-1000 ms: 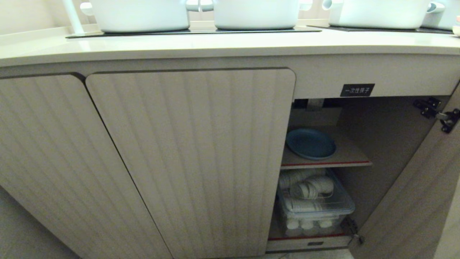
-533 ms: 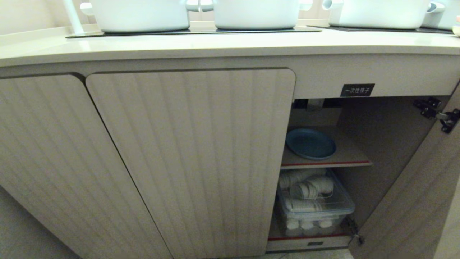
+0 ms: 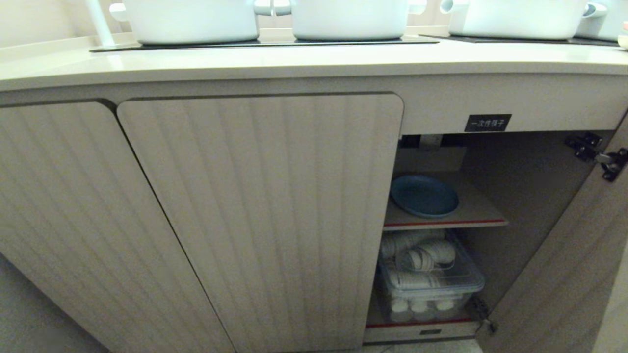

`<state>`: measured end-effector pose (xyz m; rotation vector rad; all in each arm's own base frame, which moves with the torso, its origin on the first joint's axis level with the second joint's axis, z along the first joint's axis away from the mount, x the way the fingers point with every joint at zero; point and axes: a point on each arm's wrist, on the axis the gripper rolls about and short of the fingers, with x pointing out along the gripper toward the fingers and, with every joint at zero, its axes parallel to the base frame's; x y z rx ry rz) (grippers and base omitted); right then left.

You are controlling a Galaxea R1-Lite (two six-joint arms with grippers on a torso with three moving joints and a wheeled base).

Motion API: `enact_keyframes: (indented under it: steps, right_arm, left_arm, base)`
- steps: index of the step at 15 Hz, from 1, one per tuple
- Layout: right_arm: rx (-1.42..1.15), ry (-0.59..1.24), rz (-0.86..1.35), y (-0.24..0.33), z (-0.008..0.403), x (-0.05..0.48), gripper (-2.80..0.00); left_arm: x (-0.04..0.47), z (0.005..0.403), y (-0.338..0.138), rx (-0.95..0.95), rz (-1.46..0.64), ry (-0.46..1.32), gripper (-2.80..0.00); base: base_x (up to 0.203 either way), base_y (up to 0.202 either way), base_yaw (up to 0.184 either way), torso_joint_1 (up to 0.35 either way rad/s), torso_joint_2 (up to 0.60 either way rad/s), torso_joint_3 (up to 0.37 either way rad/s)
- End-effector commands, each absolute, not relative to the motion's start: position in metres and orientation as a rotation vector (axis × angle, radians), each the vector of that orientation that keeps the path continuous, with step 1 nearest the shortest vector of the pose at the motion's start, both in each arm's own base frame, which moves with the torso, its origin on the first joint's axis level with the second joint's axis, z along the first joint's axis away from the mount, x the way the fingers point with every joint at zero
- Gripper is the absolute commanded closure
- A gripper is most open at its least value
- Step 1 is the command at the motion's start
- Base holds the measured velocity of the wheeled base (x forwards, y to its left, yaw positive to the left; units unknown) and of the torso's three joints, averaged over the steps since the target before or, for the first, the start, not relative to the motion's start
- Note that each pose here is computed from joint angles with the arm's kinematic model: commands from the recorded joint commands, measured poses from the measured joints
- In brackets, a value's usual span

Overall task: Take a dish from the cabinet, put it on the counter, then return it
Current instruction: Close the cabinet door

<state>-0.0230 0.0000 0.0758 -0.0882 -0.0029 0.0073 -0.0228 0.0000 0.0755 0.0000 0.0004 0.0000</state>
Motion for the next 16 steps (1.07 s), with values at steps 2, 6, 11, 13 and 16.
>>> enact_keyframes:
  steps: [2,6,11,13,16]
  right_arm:
    - [-0.071,-0.002,0.005,0.0000,0.0759,-0.0229,0.00]
    - [-0.061,-0.002,0.003,-0.0001,0.0759,-0.0229,0.00]
    - [-0.064,-0.002,0.005,0.0000,0.0759,-0.0229,0.00]
    - [-0.069,0.000,0.004,-0.0001,0.0755,-0.0228,0.00]
    - [-0.069,-0.001,0.005,0.0000,0.0758,-0.0229,0.00]
  left_arm:
    - [-0.0228,0.0755,0.0000,0.000,0.000,0.000,0.00]
    - [-0.0228,0.0755,0.0000,0.000,0.000,0.000,0.00]
    - [-0.0228,0.0755,0.0000,-0.002,0.000,0.000,0.00]
    - [-0.0228,0.0756,0.0000,0.000,0.000,-0.002,0.00]
    - [-0.0228,0.0755,0.0000,0.000,0.000,0.000,0.00]
  base:
    - [0.000,0.000,0.000,0.000,0.00,0.000]
    - [0.000,0.000,0.000,0.000,0.00,0.000]
    - [0.000,0.000,0.000,0.000,0.00,0.000]
    - [0.000,0.000,0.000,0.000,0.00,0.000]
    - [0.000,0.000,0.000,0.000,0.00,0.000]
